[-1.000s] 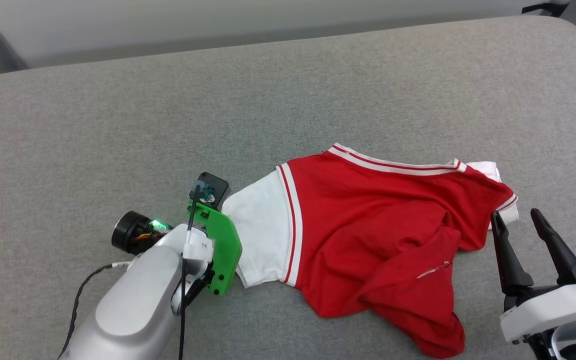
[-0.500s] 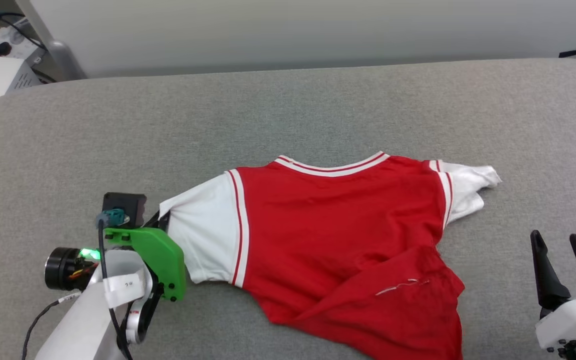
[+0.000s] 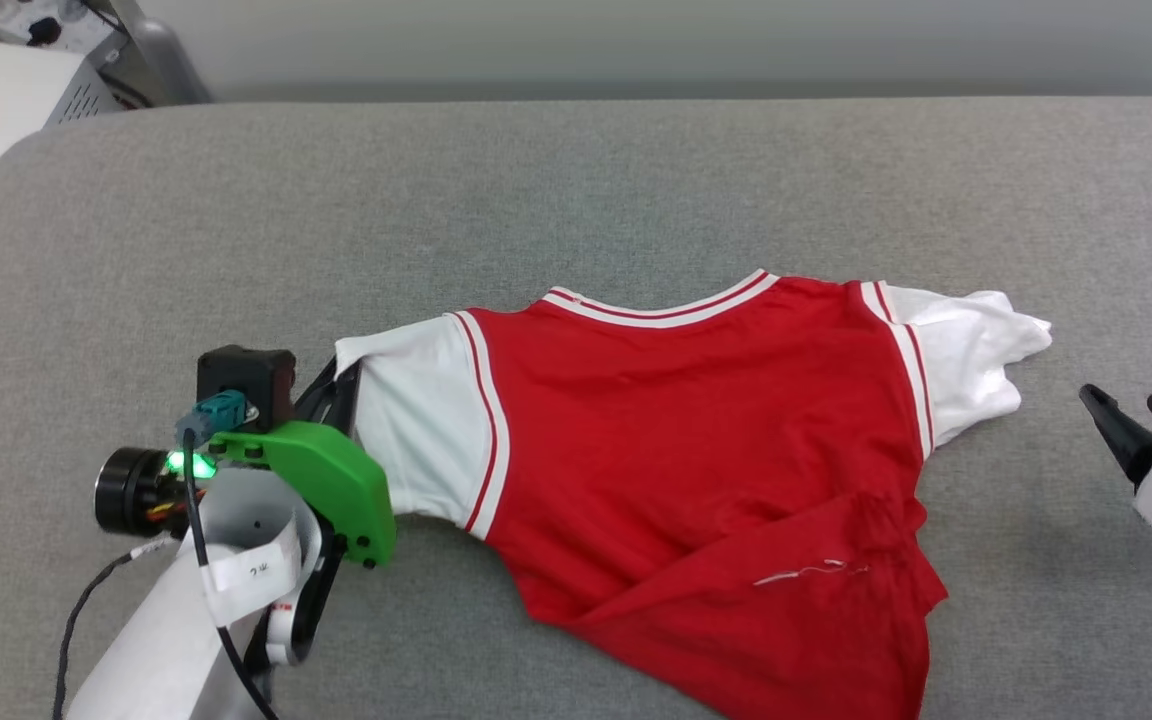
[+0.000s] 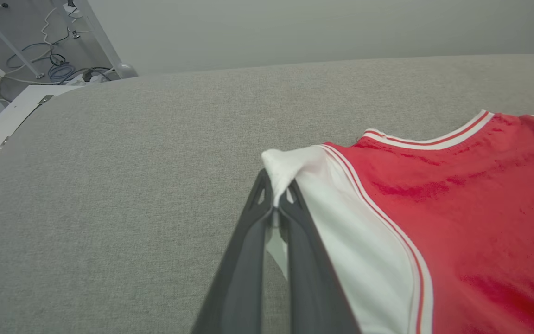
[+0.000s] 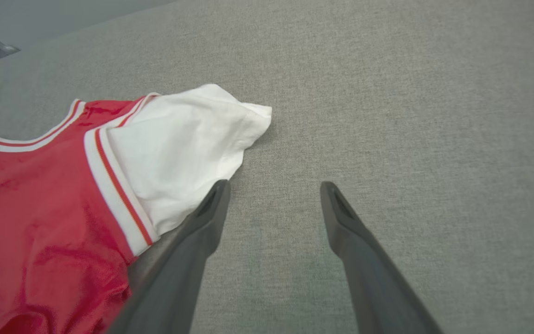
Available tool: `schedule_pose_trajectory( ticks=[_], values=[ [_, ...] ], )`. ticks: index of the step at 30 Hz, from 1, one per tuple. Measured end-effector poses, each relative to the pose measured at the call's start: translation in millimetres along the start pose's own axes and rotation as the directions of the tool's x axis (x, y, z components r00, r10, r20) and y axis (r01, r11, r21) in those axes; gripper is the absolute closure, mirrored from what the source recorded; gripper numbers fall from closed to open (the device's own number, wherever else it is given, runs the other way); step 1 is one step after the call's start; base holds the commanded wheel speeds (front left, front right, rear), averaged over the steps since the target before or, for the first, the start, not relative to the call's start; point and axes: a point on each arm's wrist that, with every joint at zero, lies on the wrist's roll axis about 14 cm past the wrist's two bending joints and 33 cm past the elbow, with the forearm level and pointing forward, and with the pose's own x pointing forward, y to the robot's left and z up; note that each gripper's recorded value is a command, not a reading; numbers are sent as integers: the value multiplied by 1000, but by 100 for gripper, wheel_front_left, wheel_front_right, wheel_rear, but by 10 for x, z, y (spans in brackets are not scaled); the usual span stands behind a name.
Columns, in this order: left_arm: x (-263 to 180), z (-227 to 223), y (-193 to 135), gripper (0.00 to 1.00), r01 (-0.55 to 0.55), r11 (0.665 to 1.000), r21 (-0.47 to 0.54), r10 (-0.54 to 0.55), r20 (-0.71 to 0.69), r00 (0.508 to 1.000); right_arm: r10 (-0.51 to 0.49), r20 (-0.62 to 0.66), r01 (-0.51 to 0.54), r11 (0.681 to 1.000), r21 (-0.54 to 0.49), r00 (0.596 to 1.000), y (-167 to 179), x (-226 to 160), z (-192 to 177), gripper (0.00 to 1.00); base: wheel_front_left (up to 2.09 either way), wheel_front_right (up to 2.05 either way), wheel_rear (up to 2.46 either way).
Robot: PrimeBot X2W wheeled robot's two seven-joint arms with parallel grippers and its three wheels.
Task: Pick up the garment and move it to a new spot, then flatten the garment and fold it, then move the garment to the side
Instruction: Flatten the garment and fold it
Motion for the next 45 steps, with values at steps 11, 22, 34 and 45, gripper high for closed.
schedule_pose_trajectory(
  ticks=[11,22,34,45],
  values=[
    [236,88,-79,100,17,1000,-12,-16,49,999,48,-267,-74,993,-89,963,200,763,-48,0,0,0,0],
    [286,-166,51,100,-27,999,-37,26,-5,1000,67,-494,-134,986,-100,867,344,1044,-574,0,0,0,0],
    [218,-36,63,100,-27,999,-41,28,35,999,143,-403,-148,989,17,904,434,902,-308,100,0,0,0],
    [37,470,239,100,-56,998,-27,60,173,983,122,-88,-129,988,-87,989,297,347,612,100,0,0,0]
  ],
)
